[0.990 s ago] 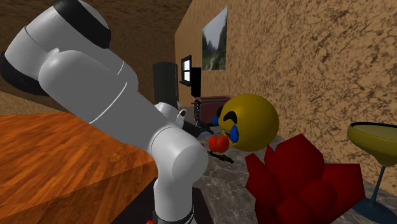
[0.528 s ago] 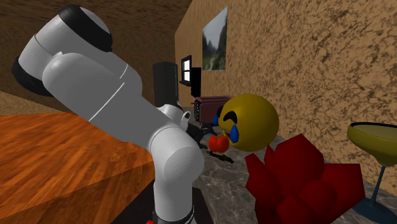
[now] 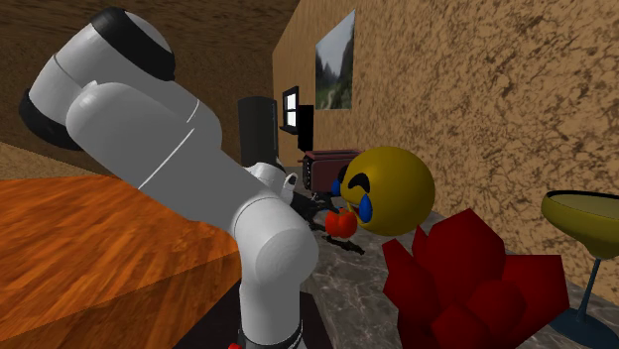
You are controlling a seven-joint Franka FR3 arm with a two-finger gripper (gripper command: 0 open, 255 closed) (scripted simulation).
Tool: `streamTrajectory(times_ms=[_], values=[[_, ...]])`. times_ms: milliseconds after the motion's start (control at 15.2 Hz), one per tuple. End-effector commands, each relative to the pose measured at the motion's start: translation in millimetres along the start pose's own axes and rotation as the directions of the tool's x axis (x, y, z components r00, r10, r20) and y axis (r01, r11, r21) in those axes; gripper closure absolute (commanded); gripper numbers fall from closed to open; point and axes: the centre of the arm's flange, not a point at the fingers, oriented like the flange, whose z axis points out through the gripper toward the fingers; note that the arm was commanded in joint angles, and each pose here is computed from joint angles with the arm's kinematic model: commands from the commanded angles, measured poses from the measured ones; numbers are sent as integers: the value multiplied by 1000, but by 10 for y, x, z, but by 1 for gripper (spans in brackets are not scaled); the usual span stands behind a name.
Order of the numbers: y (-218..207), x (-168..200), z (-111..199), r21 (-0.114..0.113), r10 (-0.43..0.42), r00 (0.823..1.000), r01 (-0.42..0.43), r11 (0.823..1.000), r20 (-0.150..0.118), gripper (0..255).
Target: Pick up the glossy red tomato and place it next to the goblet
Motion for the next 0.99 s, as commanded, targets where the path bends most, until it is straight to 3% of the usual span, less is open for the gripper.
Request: streamTrajectory(times_ms=[0,330,924], values=[[1,-5,5,0,0,1000,0,1000,2,255],[1,-5,4,0,0,1000,0,1000,2,255],[406,86,-226,0,0,1000,0,1000,2,255]])
